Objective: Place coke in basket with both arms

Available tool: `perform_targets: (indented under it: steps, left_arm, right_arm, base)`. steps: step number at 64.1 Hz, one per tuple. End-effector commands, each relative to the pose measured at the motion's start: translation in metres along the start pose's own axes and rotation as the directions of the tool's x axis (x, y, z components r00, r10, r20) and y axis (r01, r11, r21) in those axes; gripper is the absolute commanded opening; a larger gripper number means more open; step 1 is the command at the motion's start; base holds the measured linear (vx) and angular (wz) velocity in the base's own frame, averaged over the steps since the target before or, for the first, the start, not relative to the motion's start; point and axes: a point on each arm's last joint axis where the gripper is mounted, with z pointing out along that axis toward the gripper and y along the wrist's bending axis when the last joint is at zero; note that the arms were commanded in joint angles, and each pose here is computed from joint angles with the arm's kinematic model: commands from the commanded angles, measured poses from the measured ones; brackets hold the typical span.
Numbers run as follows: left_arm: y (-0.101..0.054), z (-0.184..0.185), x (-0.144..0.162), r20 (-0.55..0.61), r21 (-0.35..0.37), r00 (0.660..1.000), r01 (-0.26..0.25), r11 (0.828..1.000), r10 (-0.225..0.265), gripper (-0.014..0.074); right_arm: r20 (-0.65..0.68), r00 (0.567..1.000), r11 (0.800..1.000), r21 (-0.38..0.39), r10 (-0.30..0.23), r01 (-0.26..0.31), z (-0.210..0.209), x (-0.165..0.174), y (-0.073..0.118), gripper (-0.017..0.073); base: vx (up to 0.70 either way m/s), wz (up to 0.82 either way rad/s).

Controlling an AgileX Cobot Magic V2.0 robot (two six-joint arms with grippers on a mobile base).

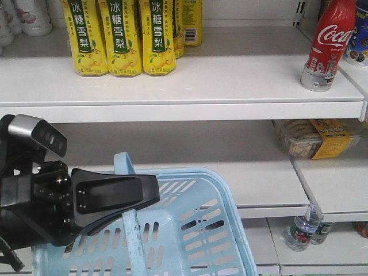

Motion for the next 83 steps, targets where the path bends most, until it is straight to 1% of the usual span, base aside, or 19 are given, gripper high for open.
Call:
perform_targets:
  steps: [1,83]
  left_arm:
    - [-0.0296,-0.0001,0.0004,-0.03,0.208,0.999,-0.014,0.978,0.02,-0.0006]
    - [-0.0296,-0.0001,0.0004,-0.03,0.208,0.999,-0.014,0.978,0.02,-0.0006]
  right_arm:
    - [0.057,0.998,1.0,-0.016,-0.014,0.015,0.0003,-0.0033,0.0017,-0.0005]
    - [0.057,0.998,1.0,-0.016,-0.014,0.015,0.0003,-0.0033,0.0017,-0.0005]
  base:
    - [0.03,0.0]
    - [0.02,0.0]
